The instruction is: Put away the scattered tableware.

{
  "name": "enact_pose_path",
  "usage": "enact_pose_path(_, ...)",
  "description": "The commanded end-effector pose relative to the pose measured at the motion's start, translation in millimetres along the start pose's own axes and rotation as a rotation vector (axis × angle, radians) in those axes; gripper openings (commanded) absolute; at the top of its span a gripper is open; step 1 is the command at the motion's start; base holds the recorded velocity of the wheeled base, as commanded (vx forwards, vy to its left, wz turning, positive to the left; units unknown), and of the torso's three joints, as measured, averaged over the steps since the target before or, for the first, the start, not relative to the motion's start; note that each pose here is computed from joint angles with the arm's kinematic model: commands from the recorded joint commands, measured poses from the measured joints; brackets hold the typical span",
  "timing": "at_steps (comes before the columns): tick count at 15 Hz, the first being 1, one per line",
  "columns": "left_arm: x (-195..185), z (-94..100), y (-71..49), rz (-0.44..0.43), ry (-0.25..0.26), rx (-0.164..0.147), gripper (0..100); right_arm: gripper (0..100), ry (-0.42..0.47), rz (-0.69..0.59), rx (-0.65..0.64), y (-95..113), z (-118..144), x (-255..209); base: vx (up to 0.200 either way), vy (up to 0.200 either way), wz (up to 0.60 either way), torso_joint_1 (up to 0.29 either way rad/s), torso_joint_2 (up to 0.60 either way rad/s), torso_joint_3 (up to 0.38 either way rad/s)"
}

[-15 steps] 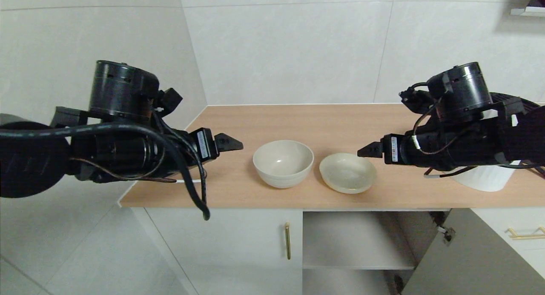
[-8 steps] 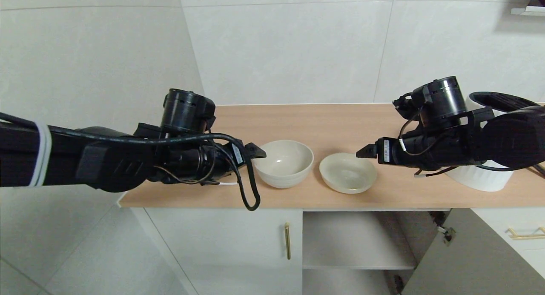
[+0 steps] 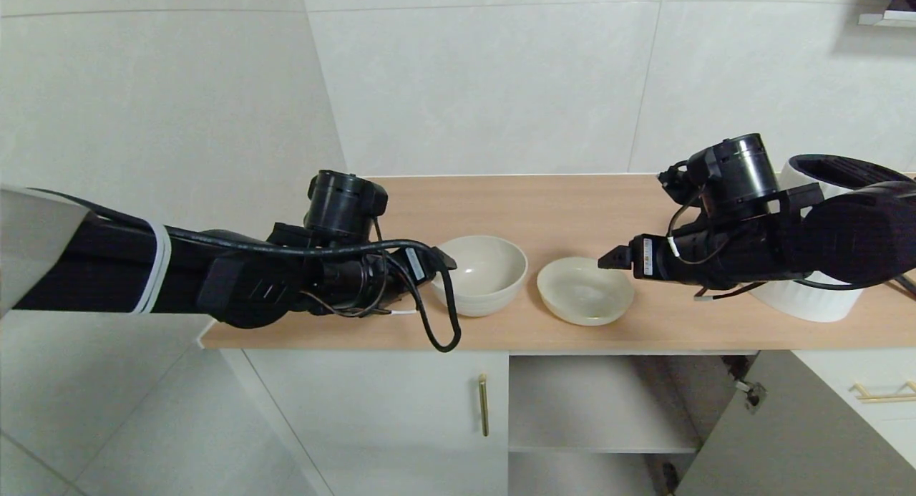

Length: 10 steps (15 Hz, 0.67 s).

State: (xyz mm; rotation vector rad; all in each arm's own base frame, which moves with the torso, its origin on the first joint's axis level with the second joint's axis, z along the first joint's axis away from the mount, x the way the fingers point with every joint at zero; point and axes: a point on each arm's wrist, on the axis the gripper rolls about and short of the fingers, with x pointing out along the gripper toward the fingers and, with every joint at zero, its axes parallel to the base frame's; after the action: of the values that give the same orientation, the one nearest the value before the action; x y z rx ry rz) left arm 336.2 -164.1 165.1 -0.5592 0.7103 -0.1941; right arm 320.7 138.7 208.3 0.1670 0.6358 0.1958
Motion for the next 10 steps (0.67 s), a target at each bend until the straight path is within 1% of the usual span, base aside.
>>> enact_pose_path(1, 4.2, -2.7, 0.5, 0.005, 0.010, 0.002, 100, 100, 0.000, 0.000, -0.001, 0.2, 0.0, -0.4, 0.000, 0.000, 0.00, 0.000, 0.00, 0.000)
enact_pose_path(2, 4.2, -3.1, 0.0, 0.004, 0.011, 0.003, 100, 100, -0.001, 0.001, 0.000, 0.2, 0.3, -0.9, 0.000, 0.000, 0.00, 0.000, 0.00, 0.000)
enact_pose_path(3, 4.2, -3.1, 0.0, 0.004, 0.011, 0.003, 0, 100, -0.003, 0.001, 0.000, 0.3, 0.4, -0.9, 0.000, 0.000, 0.00, 0.000, 0.00, 0.000)
enact_pose_path(10, -0.5, -1.1, -1.6, -0.003, 0.001, 0.004, 0, 100, -0.002, 0.003, 0.000, 0.4, 0.7, -1.1, 0.000, 0.000, 0.00, 0.000, 0.00, 0.000)
